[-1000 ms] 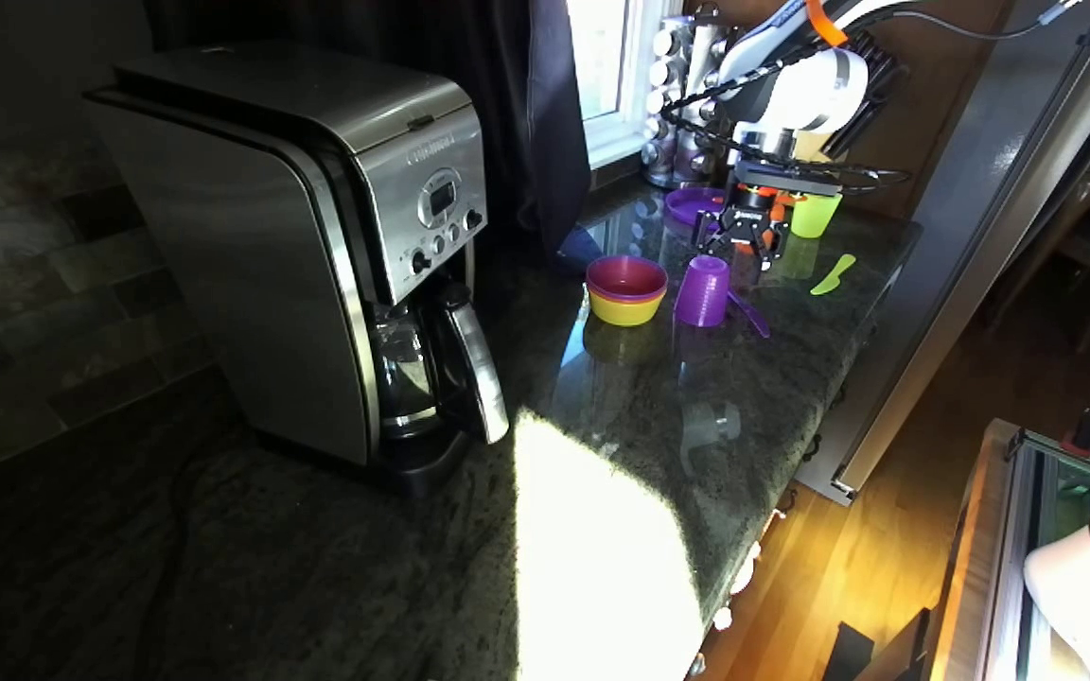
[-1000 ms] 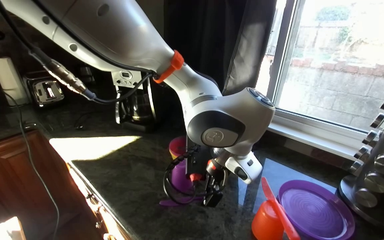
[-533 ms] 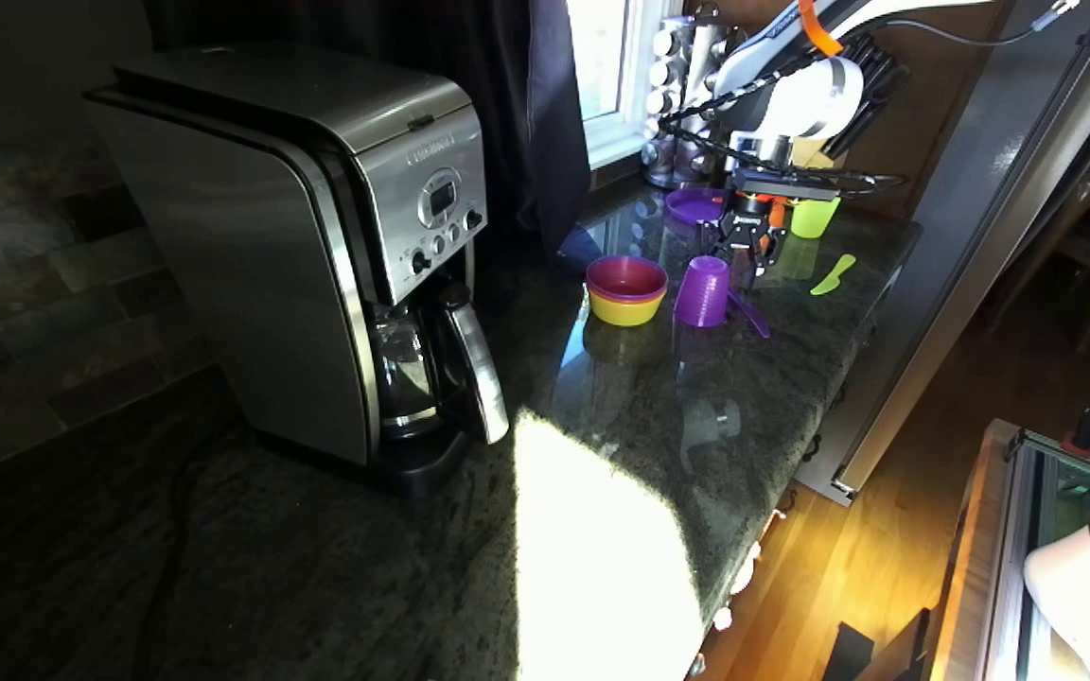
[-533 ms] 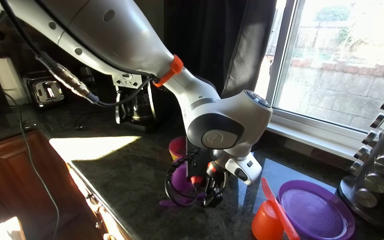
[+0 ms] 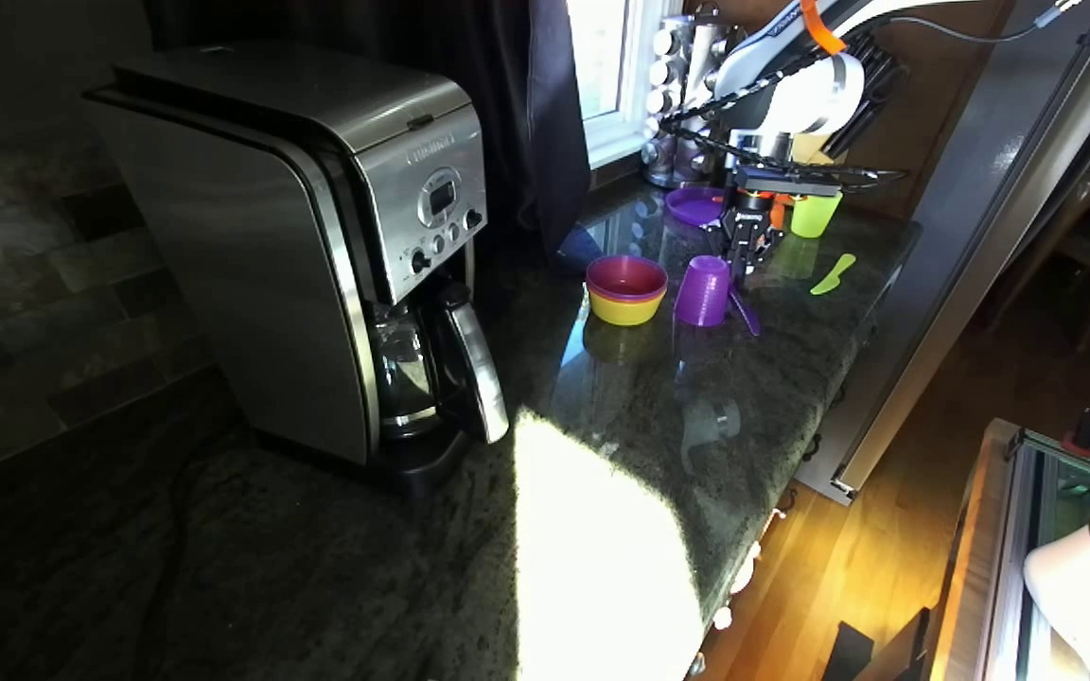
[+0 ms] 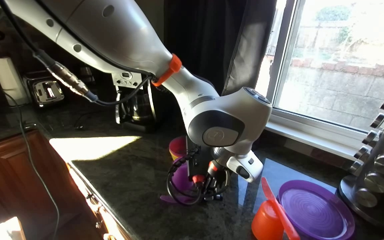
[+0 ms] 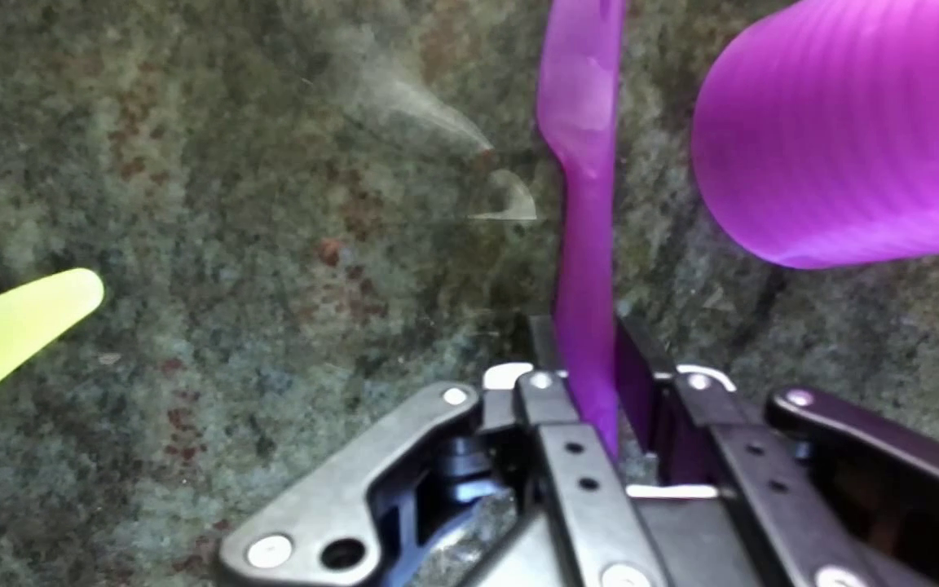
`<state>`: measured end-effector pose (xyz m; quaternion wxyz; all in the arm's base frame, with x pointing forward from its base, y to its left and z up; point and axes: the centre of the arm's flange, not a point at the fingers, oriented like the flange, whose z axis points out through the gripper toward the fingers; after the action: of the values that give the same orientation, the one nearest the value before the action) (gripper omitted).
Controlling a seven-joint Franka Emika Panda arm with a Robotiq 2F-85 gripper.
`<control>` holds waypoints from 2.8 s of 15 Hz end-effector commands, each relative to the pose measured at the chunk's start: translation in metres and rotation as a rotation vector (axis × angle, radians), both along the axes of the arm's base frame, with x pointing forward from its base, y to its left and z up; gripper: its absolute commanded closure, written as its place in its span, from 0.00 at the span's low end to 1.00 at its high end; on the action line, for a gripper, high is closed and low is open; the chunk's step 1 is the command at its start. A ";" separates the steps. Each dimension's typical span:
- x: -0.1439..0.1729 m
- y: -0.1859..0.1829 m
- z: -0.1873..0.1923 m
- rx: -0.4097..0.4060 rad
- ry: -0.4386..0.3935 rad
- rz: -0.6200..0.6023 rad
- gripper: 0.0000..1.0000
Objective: Pick up the purple knife and put it on top of the purple cup
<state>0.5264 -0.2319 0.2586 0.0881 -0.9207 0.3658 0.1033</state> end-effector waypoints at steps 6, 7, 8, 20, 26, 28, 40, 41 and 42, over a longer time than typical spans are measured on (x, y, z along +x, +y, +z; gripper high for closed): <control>-0.009 -0.002 0.024 0.016 -0.004 0.011 0.94; -0.012 -0.002 0.033 0.019 0.003 0.017 0.94; -0.014 -0.003 0.040 0.014 0.006 0.023 0.94; -0.025 0.019 0.112 -0.033 0.068 -0.066 0.94; -0.011 0.038 0.109 -0.035 0.078 -0.179 0.94; -0.007 0.043 0.107 -0.035 0.075 -0.195 0.94; 0.010 0.055 0.099 -0.045 0.054 -0.263 0.94; 0.011 0.055 0.099 -0.047 0.052 -0.266 0.94; 0.013 0.054 0.099 -0.050 0.045 -0.271 0.94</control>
<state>0.5306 -0.1784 0.3602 0.0664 -0.8685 0.4781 0.1126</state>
